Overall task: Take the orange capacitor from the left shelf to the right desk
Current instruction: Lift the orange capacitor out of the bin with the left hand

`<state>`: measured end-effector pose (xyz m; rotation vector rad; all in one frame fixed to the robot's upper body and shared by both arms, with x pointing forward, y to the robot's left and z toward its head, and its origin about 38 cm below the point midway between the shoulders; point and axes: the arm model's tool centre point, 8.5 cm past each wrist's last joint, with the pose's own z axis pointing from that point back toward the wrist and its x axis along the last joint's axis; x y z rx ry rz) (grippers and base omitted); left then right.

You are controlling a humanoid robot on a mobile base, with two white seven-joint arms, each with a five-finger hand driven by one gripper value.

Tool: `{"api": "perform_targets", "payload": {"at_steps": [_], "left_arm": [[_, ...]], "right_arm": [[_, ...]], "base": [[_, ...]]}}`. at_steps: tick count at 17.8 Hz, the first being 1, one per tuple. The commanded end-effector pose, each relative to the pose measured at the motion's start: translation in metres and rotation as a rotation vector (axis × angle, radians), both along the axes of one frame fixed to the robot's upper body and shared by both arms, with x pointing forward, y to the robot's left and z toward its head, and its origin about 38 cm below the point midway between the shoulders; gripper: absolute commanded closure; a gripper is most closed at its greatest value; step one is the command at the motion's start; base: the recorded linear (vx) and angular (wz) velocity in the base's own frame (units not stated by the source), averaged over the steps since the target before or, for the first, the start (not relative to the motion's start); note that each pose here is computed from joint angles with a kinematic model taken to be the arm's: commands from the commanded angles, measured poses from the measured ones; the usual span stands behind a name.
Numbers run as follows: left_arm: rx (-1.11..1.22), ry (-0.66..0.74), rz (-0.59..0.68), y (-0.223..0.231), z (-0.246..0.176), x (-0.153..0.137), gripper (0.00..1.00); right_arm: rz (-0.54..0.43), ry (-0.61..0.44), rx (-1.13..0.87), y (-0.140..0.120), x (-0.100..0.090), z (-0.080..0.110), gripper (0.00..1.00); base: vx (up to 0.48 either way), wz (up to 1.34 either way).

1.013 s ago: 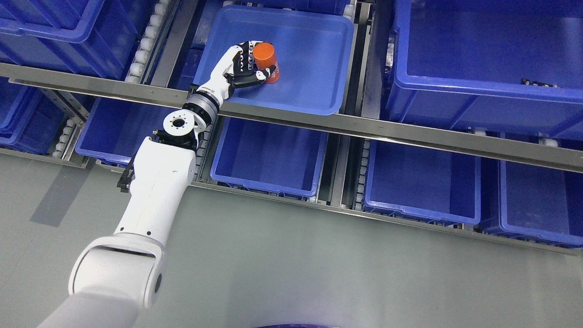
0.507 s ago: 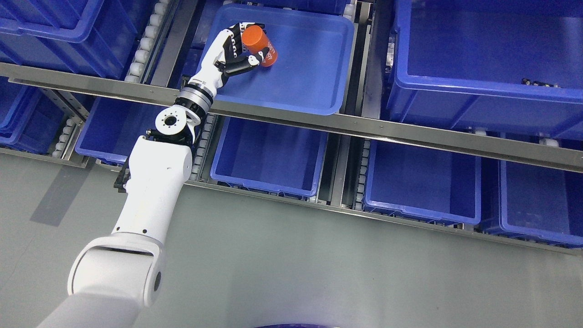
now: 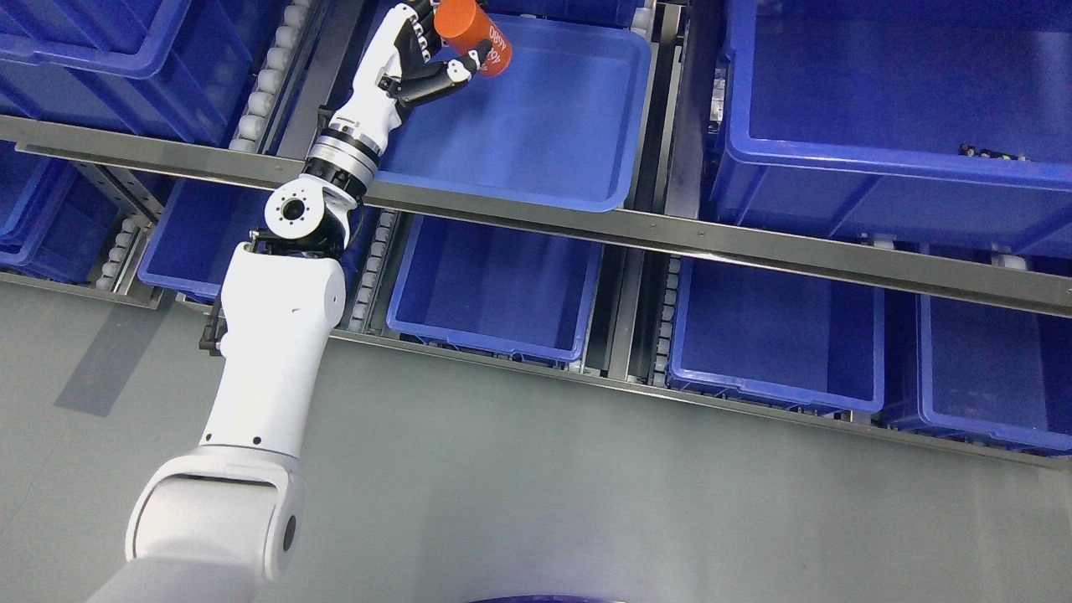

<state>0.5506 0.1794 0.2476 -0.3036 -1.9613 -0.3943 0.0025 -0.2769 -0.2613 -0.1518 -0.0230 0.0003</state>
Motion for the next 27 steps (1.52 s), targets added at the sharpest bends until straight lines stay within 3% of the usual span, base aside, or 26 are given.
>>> {"api": "perform_targets", "payload": {"at_steps": [1, 8, 15, 21, 27], "left_arm": [[-0.021, -0.226, -0.014, 0.005, 0.074, -0.037, 1.00], [-0.050, -0.296, -0.027, 0.009, 0.076, -0.086, 0.99], [-0.074, -0.405, 0.006, 0.023, 0.022, -0.135, 0.99], [-0.079, -0.395, 0.034, 0.032, -0.024, -0.164, 0.99], [-0.079, -0.364, 0.041, 0.033, -0.044, -0.176, 0.99]], "right_arm": [[-0.005, 0.004, -0.018, -0.011, -0.008, 0.001, 0.00], [-0.005, 0.005, -0.018, -0.011, -0.009, 0.001, 0.00], [-0.003, 0.005, -0.018, -0.011, -0.009, 0.001, 0.00], [-0.005, 0.005, -0.018, -0.011, -0.009, 0.001, 0.00], [-0.005, 0.005, -0.018, -0.011, -0.009, 0.001, 0.00]], "base": [[0.000, 0.00], [0.000, 0.00], [0.000, 0.00], [0.000, 0.00], [0.000, 0.00]]}}
